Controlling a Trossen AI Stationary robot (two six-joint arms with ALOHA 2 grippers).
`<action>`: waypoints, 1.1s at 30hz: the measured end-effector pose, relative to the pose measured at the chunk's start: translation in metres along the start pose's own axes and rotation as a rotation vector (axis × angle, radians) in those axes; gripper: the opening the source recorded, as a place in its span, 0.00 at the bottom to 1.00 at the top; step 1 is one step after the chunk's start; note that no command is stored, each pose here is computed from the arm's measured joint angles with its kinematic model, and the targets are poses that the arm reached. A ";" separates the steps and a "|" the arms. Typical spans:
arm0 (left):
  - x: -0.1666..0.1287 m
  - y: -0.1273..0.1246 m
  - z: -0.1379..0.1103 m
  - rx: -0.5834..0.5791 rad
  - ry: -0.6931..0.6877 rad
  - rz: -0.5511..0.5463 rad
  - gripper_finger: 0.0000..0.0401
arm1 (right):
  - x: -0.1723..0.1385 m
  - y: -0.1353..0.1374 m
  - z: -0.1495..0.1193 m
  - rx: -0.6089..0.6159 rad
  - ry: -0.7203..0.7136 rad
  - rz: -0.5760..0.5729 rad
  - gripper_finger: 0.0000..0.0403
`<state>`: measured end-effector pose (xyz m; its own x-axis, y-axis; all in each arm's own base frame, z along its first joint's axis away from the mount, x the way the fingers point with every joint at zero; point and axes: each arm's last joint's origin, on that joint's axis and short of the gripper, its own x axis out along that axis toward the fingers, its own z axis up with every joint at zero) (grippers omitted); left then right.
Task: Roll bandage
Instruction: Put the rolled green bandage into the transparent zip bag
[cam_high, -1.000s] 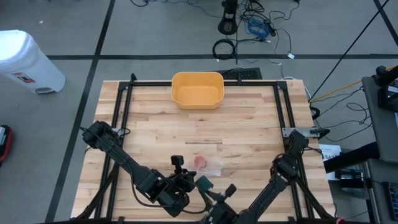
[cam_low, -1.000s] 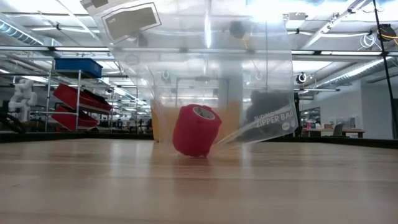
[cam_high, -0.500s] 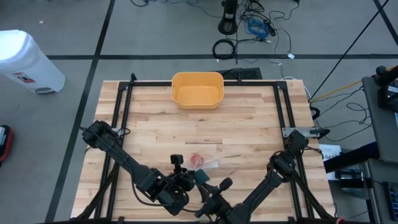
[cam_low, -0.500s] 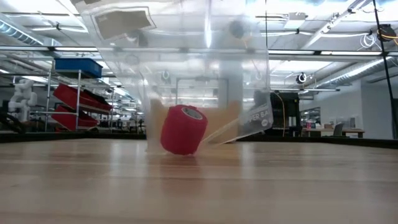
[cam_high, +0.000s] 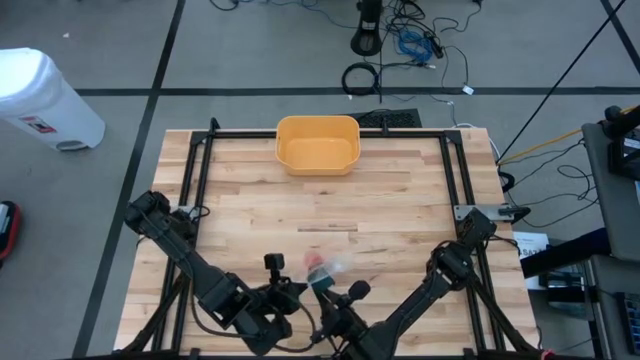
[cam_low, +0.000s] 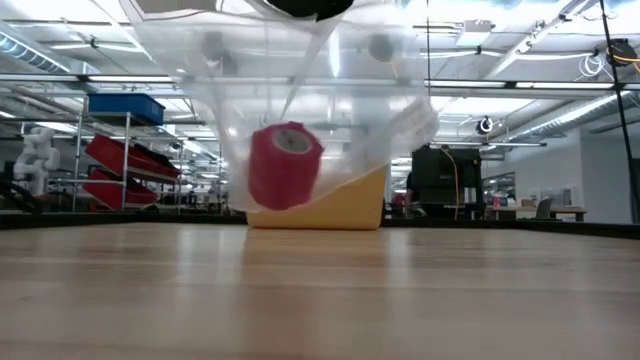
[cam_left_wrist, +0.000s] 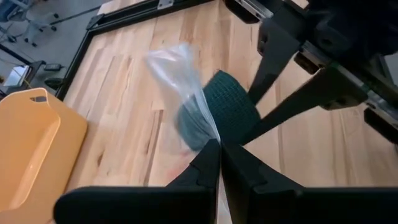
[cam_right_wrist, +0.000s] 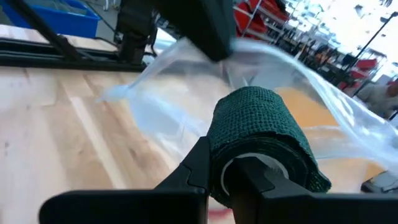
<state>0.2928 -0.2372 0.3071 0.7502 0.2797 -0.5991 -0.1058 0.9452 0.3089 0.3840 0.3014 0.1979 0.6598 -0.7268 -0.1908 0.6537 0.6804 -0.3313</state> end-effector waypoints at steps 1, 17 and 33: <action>0.000 0.000 0.000 0.000 0.000 -0.001 0.04 | 0.000 0.000 0.000 0.007 0.007 0.003 0.07; 0.001 -0.006 0.007 -0.028 -0.053 -0.054 0.04 | -0.002 0.005 0.001 0.164 0.031 0.030 0.07; 0.005 -0.020 0.005 0.032 -0.054 -0.127 0.04 | -0.013 -0.005 0.040 0.093 0.053 0.110 0.07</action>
<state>0.3022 -0.2555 0.3016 0.7906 0.1475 -0.5942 0.0128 0.9664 0.2569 0.3875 0.3111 0.2394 0.7104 -0.6497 -0.2706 0.6116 0.7601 -0.2196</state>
